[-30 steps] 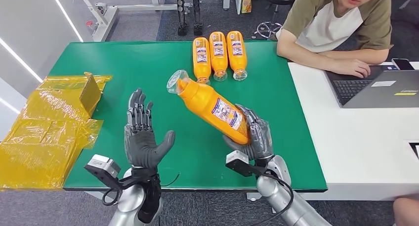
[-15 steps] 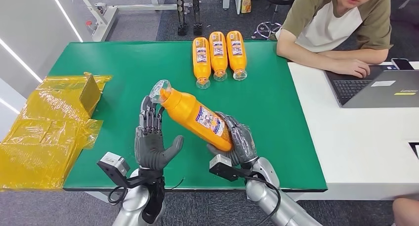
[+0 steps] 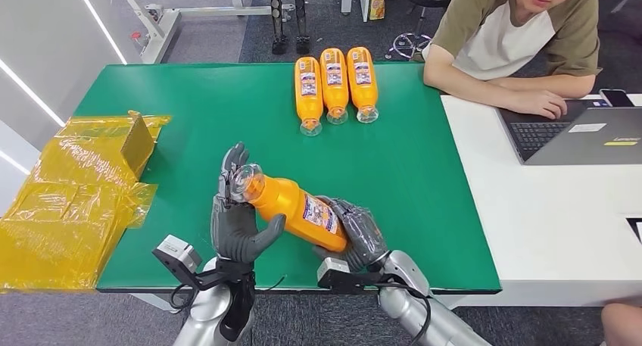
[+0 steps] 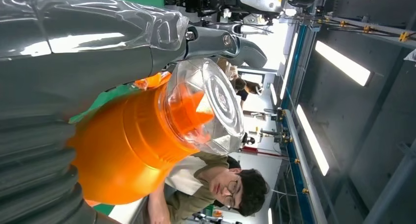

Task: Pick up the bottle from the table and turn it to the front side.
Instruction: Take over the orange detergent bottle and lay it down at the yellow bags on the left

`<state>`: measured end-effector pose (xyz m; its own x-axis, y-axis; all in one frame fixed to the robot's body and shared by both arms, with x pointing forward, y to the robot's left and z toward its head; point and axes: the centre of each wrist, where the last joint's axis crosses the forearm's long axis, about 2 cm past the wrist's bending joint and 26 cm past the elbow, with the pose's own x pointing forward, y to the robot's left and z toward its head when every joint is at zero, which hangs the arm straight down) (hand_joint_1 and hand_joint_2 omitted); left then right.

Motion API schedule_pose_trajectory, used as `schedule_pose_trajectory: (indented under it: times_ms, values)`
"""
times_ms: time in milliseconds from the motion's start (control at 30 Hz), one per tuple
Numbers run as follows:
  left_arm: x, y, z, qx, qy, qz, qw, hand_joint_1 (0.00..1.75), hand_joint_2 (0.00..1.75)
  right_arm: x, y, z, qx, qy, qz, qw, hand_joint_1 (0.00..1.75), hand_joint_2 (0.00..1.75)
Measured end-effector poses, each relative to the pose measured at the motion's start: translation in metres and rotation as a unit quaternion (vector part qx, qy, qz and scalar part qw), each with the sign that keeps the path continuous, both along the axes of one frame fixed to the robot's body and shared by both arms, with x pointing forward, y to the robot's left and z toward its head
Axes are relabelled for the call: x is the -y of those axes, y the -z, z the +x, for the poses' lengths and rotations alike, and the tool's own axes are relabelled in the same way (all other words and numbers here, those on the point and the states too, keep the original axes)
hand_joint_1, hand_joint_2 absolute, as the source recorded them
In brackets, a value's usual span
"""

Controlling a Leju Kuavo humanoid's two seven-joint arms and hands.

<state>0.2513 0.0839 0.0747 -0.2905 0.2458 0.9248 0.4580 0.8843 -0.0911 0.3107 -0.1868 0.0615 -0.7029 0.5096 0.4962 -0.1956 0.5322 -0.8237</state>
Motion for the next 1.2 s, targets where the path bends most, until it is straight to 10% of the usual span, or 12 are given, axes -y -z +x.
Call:
schedule_pose_trajectory:
  times_ms: [633,667,800,1200]
  values:
    - [0.001,0.004,0.000,-0.006,0.010,0.014,1.000,0.00,1.75,-0.004,0.003,-0.011,0.002,-0.015,-0.005,1.000,1.75,1.75]
    - [0.001,0.004,0.000,-0.006,0.010,0.015,1.000,0.09,1.75,-0.004,0.003,-0.010,0.001,-0.016,-0.008,1.000,1.75,1.75]
    - [0.001,0.004,0.000,-0.005,0.011,0.017,1.000,1.65,1.75,-0.004,0.003,-0.009,-0.002,-0.018,-0.019,1.000,1.75,1.75]
    - [0.001,0.004,0.000,0.003,0.031,0.021,0.999,1.75,1.75,-0.004,0.000,-0.008,0.021,-0.004,-0.040,0.999,1.61,1.75]
